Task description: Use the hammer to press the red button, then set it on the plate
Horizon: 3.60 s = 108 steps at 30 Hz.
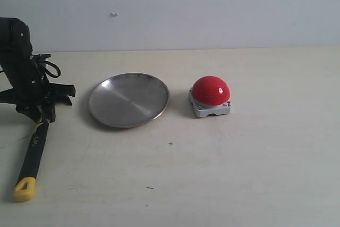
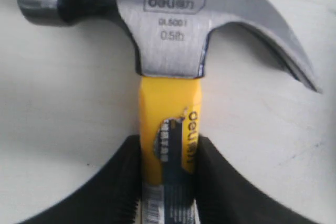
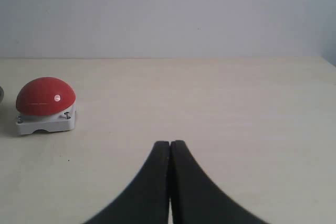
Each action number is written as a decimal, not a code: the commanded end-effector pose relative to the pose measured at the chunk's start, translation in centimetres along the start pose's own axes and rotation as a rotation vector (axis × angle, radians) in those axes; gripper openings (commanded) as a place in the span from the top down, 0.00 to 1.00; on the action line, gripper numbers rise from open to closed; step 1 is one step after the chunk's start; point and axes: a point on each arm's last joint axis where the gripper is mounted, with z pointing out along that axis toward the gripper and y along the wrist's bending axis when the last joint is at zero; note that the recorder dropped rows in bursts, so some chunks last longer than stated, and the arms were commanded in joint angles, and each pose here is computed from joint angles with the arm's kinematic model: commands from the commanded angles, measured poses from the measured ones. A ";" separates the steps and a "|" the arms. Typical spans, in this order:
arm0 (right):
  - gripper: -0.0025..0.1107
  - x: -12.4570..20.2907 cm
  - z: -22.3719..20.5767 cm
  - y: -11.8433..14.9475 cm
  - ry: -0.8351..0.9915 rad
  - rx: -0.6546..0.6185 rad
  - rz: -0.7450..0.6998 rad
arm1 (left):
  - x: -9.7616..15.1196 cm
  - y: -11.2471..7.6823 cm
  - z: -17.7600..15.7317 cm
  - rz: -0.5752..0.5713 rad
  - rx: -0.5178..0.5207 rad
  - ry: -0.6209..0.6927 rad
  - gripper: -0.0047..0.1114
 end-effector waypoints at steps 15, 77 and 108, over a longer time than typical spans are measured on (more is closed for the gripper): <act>0.98 0.0 0.0 0.0 -0.012 0.006 -0.003 | -0.1 -0.8 -6.7 0.148 0.068 -0.169 0.96; 0.47 -8.6 20.7 21.0 0.558 -0.933 0.244 | 0.8 -6.1 -15.0 0.369 0.734 -0.446 0.96; 0.47 -4.9 27.6 34.2 0.595 -0.947 0.234 | 0.8 -6.5 -15.4 0.335 0.805 -0.459 0.96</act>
